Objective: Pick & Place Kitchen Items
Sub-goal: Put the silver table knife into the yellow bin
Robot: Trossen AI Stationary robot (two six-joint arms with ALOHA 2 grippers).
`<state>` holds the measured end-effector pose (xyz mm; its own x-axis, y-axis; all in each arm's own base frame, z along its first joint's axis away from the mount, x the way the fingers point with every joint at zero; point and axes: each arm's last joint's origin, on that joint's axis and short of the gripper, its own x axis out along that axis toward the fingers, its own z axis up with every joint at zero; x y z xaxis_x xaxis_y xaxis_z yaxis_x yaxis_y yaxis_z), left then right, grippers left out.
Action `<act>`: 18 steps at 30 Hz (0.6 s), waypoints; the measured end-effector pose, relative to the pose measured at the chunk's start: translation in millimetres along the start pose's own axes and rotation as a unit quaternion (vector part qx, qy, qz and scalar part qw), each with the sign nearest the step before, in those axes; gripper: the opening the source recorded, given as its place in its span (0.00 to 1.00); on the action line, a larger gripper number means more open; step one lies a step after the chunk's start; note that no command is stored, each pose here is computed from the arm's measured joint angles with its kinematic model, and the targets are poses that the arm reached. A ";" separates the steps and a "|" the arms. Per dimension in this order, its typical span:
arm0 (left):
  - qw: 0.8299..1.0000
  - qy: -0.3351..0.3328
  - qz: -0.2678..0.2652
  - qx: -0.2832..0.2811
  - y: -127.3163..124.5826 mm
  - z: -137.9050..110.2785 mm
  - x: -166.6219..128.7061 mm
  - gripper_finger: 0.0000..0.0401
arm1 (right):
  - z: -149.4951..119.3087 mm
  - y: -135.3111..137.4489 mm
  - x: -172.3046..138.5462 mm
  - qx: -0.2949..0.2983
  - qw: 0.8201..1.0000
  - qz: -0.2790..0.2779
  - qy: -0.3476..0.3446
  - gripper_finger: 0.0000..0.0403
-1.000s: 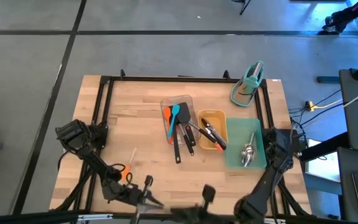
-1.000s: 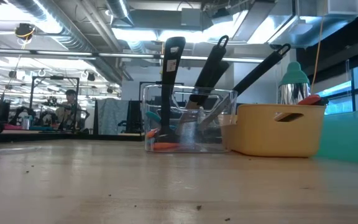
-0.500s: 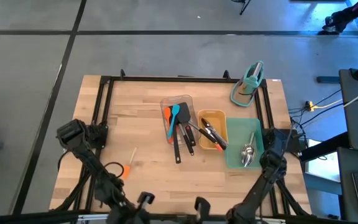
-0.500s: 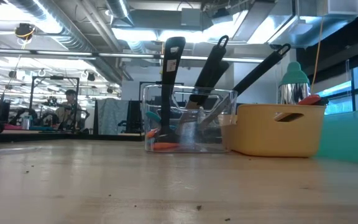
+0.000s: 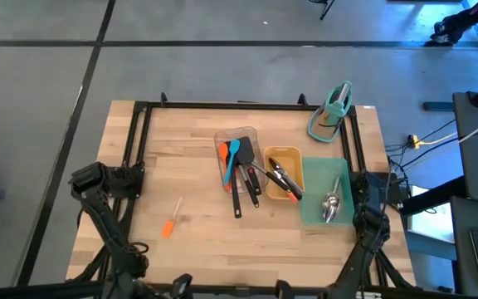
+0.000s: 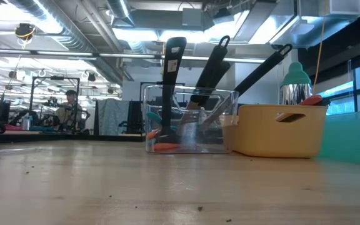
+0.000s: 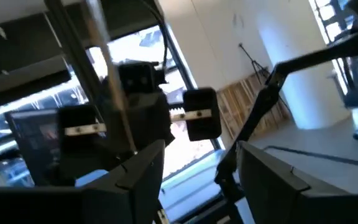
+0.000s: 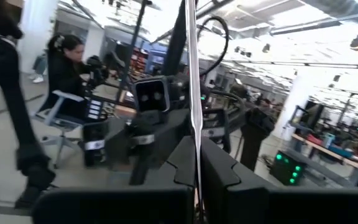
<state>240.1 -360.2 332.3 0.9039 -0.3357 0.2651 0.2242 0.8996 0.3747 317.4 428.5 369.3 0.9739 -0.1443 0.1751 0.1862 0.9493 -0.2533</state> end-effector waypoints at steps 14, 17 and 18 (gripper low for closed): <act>0.993 -0.105 0.042 -0.020 28.1 8.9 10.2 0.50 | -7.3 -0.8 11.3 0.017 0.999 0.031 -0.001 0.01; 0.993 -0.106 0.048 -0.022 31.9 7.3 12.5 0.51 | -9.5 -1.4 14.1 0.013 0.999 0.030 0.004 0.01; 0.993 -0.108 0.050 -0.021 32.7 7.4 12.8 0.51 | -10.3 -1.5 14.7 0.014 0.999 0.031 0.006 0.01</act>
<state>256.3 -337.1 354.4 0.8249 -0.2911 0.4846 0.1557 0.9411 0.3002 332.8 422.0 362.5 0.9849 -0.0887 0.1483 0.1223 0.9641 -0.2355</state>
